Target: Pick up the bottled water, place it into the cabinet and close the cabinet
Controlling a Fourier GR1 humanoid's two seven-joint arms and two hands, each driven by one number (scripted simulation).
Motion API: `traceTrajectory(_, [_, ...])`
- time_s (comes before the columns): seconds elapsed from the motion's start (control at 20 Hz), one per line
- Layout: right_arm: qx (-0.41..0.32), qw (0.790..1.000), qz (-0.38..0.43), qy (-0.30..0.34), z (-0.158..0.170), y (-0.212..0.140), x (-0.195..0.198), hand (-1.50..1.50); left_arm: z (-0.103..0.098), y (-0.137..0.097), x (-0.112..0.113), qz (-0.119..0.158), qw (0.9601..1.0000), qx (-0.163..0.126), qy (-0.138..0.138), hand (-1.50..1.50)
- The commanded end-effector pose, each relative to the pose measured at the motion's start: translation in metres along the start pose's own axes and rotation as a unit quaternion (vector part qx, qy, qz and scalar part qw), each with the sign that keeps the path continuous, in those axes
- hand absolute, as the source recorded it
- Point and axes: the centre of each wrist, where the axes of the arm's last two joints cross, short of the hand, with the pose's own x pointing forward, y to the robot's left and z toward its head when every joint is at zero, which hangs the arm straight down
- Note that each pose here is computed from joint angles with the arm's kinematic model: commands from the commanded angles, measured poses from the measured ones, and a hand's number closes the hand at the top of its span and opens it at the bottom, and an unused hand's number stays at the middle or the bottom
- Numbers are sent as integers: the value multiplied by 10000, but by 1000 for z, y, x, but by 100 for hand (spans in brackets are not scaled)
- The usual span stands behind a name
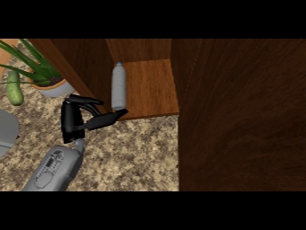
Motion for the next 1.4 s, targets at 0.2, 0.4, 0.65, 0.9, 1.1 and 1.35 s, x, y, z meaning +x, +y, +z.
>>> traceTrajectory(0.2, [9, 9999, 128, -13, -2, 6, 8, -150, -23, -74, 79, 1180, 9865, -876, -723, -150])
traceTrajectory(0.4, [-68, 9997, 222, -82, -5, 2, 12, -150, -9, -80, 78, 1379, 9832, -964, -711, -150])
traceTrajectory(0.65, [-89, 9997, 232, 11, -4, 6, 14, -150, 7, -81, 78, 1716, 9759, -1224, -567, -150])
traceTrajectory(0.9, [-229, 9994, 257, -1, -3, 5, 16, -150, 22, -81, 78, 2053, 9664, -1473, -481, -150])
traceTrajectory(1.1, [-347, 9989, 278, 118, 0, 19, 29, -150, 41, -83, 73, 2332, 9562, -1725, -384, -150])
traceTrajectory(1.35, [-459, 9981, 402, 38, 5, 28, 33, -150, 88, -87, 78, 2690, 9455, -1813, -261, -150])
